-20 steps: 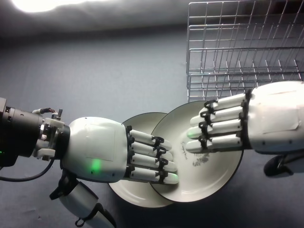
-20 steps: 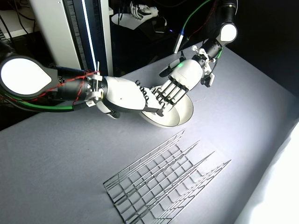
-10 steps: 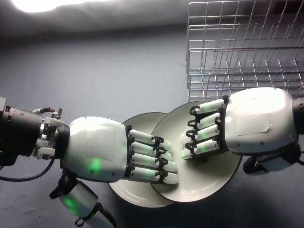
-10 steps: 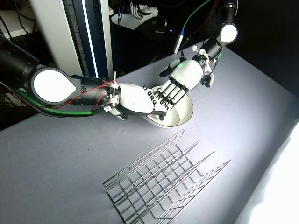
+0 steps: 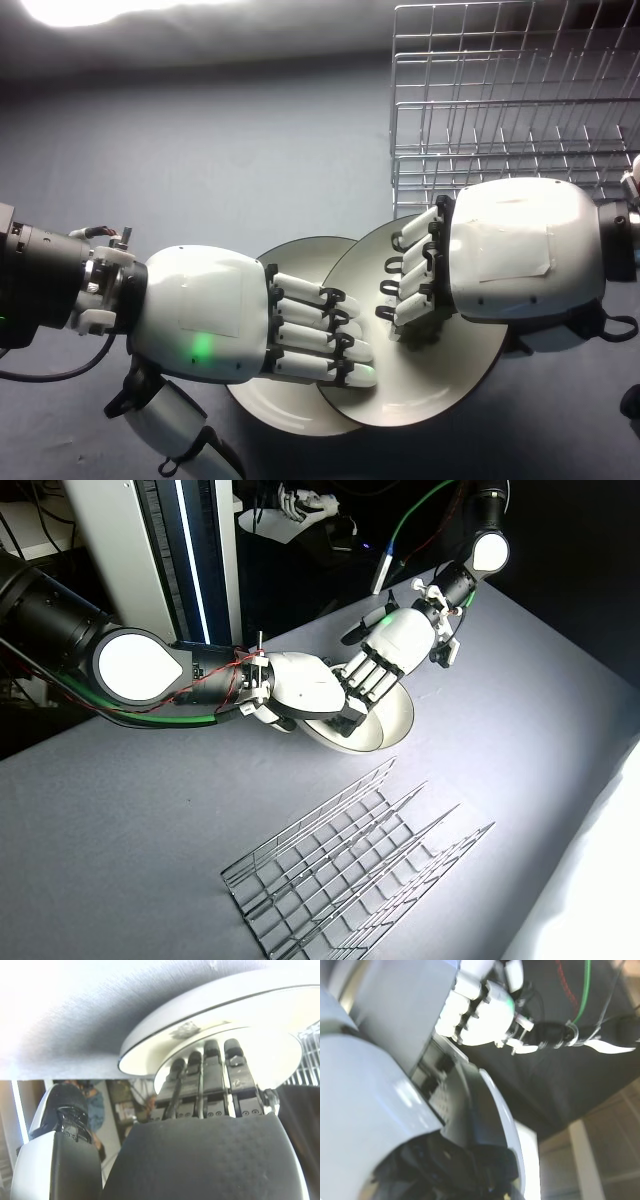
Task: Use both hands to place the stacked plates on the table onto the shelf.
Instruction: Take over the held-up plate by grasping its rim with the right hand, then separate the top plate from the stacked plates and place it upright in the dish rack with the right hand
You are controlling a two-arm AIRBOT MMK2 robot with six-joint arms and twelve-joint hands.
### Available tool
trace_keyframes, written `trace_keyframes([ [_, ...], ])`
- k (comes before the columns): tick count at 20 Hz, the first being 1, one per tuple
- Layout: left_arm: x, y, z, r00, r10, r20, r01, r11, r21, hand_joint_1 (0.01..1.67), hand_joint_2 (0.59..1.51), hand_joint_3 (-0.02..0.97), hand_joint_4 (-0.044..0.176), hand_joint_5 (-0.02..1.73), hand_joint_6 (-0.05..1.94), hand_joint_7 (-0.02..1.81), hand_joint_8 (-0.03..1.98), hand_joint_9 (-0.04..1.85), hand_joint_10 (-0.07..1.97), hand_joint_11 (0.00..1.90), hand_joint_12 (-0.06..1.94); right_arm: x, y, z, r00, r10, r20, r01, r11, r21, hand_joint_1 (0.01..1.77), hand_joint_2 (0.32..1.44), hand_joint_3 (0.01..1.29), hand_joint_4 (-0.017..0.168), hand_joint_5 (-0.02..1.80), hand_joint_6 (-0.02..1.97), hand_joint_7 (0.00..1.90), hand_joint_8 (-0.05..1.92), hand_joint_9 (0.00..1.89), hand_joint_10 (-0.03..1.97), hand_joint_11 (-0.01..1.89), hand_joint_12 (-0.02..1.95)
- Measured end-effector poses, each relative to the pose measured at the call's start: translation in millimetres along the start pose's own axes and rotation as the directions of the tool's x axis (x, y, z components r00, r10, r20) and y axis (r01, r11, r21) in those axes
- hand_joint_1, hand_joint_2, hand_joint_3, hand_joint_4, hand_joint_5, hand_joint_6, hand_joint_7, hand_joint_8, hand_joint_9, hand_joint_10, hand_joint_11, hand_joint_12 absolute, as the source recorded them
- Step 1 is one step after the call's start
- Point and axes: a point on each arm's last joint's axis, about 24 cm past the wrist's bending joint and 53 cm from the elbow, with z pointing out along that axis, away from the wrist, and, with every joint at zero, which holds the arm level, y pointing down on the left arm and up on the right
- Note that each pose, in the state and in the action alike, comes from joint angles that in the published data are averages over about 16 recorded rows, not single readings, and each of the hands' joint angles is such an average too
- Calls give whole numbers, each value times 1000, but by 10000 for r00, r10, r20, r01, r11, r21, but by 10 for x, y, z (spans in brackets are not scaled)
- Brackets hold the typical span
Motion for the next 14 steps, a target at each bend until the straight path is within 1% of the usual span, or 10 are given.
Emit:
trace_keyframes([
  [4, -47, 23, -56, 10000, 28, 67, -27, 9999, -108, 15, 1136, 17, -7, 29, -33, 72, -13, 110, 10, 62, 67, -28, 21, 13, 10000, -62, 61, 62, 10000, -71, 1228, 978, 15, -11, 744, 380, 822, 307, 795, 550, 639, 1271],
  [7, -107, 50, -132, 9999, 78, 150, -74, 9996, -269, 15, 1137, 17, -4, 56, -28, 101, -9, 121, 11, 63, 79, -56, 36, 20, 9999, -102, 119, 103, 9999, -121, 1230, 965, 14, -11, 754, 499, 847, 423, 828, 724, 740, 1252],
  [11, -231, 99, -288, 9992, 209, 355, -188, 9980, -602, 15, 1138, 17, -1, 89, -15, 133, -3, 132, 11, 64, 95, -105, 50, 23, 9996, -155, 215, 159, 9997, -168, 1230, 952, 14, -10, 759, 620, 861, 552, 855, 944, 783, 1258],
  [14, -332, 146, -442, 9980, 346, 532, -295, 9951, -942, 14, 1138, 17, 1, 112, -6, 153, 2, 137, 11, 62, 105, -154, 56, 18, 9993, -218, 305, 223, 9996, -188, 1231, 950, 14, -9, 762, 684, 868, 613, 873, 1045, 775, 1283],
])
